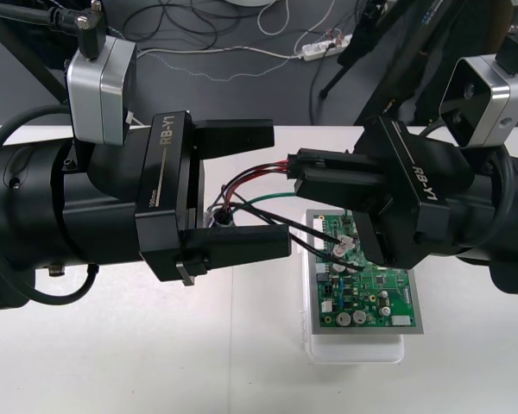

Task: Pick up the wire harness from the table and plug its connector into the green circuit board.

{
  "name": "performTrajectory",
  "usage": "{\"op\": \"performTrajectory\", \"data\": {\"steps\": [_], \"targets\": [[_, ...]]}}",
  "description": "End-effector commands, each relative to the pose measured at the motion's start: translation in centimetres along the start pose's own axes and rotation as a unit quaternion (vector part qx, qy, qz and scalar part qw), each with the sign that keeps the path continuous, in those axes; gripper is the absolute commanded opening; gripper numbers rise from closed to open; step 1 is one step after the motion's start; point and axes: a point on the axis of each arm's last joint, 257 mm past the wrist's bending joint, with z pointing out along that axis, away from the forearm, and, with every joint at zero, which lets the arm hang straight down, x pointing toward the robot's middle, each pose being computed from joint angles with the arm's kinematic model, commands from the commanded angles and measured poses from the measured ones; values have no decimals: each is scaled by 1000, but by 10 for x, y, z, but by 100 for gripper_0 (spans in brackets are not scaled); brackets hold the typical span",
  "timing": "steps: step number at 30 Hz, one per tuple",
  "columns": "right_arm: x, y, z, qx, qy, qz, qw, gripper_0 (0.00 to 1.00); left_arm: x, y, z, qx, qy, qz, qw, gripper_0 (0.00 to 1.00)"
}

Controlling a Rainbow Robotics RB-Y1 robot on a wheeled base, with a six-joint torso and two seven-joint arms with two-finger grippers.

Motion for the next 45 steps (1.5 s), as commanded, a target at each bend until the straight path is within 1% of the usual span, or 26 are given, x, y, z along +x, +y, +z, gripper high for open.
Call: {"op": "performTrajectory", "data": {"steps": [1,2,4,5,6,8,20,30,35,36,39,44,45], "targets": [[-7,13,7,-9,-17,-30,999,0,-12,6,3,-9,-10,-27,1000,93],[-7,12,7,-8,-18,-31,999,0,-12,6,4,-8,-11,-27,1000,80],[-7,12,6,-6,-18,-32,999,0,-13,5,4,-8,-13,-27,1000,69],[-6,12,6,-7,-17,-34,999,0,-14,5,5,-7,-14,-25,1000,48],[-5,12,6,-7,-14,-37,999,0,-15,5,5,-6,-16,-25,1000,38],[-2,11,5,-5,-8,-40,999,0,-17,5,6,-6,-18,-22,1000,30],[1,9,5,-2,-1,-50,999,0,-21,5,11,-5,-22,-12,1000,29],[1,9,4,-2,0,-51,999,0,-19,7,15,-1,-21,-20,1000,29],[1,9,4,-2,0,-54,999,0,-17,8,15,-3,-19,-17,1000,20],[1,9,4,-2,0,-54,999,0,-18,8,15,-3,-19,-17,1000,16],[1,10,5,-3,0,-55,998,0,-18,8,15,-3,-19,-18,1000,9],[1,9,4,-2,-1,-55,998,0,-18,8,15,-3,-19,-20,1000,0],[1,10,4,-3,0,-56,998,0,-18,8,15,-3,-19,-20,1000,0]]}}
